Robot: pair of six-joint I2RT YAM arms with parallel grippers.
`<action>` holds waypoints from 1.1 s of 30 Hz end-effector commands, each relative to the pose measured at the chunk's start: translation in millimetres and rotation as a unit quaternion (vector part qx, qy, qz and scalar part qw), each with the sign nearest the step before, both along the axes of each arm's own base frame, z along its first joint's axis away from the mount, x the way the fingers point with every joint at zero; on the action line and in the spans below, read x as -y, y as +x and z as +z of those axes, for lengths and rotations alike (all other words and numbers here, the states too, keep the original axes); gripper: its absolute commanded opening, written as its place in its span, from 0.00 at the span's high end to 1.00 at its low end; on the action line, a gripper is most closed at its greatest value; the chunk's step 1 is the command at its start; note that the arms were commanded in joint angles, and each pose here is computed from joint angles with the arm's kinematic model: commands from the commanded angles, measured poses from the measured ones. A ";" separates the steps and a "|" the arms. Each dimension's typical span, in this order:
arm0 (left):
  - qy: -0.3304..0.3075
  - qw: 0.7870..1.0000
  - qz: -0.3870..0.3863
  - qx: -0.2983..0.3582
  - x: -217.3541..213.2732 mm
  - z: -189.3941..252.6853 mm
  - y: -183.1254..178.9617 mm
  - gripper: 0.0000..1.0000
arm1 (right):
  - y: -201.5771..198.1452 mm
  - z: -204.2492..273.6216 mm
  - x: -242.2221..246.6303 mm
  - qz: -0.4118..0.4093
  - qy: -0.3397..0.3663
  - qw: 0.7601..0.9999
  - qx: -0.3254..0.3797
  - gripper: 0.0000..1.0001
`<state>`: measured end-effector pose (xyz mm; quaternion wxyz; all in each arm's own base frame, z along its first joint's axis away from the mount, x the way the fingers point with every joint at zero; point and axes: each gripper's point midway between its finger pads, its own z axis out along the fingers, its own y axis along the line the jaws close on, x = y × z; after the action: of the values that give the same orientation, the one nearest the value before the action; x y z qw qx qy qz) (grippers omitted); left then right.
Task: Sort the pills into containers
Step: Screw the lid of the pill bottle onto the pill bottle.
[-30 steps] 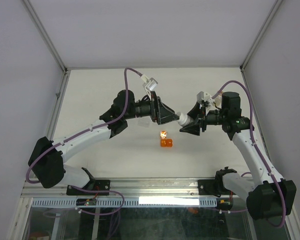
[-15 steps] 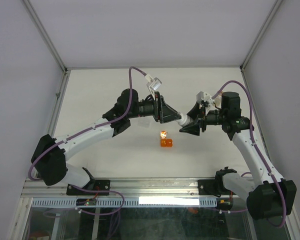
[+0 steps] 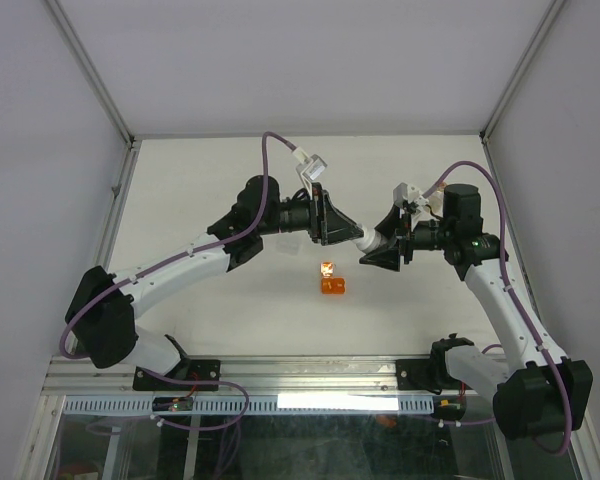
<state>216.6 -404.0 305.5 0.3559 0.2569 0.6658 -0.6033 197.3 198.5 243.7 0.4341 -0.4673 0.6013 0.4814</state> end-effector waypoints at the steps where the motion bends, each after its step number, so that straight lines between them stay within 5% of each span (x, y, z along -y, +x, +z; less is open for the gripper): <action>1: -0.004 0.999 -0.048 0.018 8.2 8.1 -18.2 0.72 | -0.3 17.3 -3.9 0.016 0.013 0.999 0.036 1.00; 9: -0.020 0.985 -0.157 0.070 10.7 -5.7 -47.5 0.80 | -2.9 19.0 -4.5 0.022 0.018 0.999 0.035 1.00; 16: -0.004 0.940 -0.265 0.214 13.0 -44.9 -56.8 0.82 | -4.4 20.7 -4.7 0.023 0.020 0.999 0.039 1.00; 24: -0.023 0.900 -0.274 0.340 13.6 -29.8 -46.2 0.77 | -5.6 22.1 -4.4 0.024 0.021 0.999 0.041 1.00; 27: -0.020 0.907 -0.244 0.342 16.4 -17.1 -32.1 0.63 | -6.1 22.7 -4.5 0.025 0.021 0.999 0.042 1.00; 31: -0.026 0.927 -0.163 0.337 13.8 4.8 -11.2 0.14 | -6.9 23.4 -4.2 0.025 0.021 0.998 0.044 1.00; 33: -0.033 0.930 -0.138 0.339 8.5 9.8 -8.3 0.02 | -7.0 23.3 -4.2 0.025 0.021 0.998 0.045 1.00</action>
<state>202.2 -415.4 290.2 0.4279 0.5513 0.4561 -0.5522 188.5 199.3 237.9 0.4172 -0.4603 0.6063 0.4965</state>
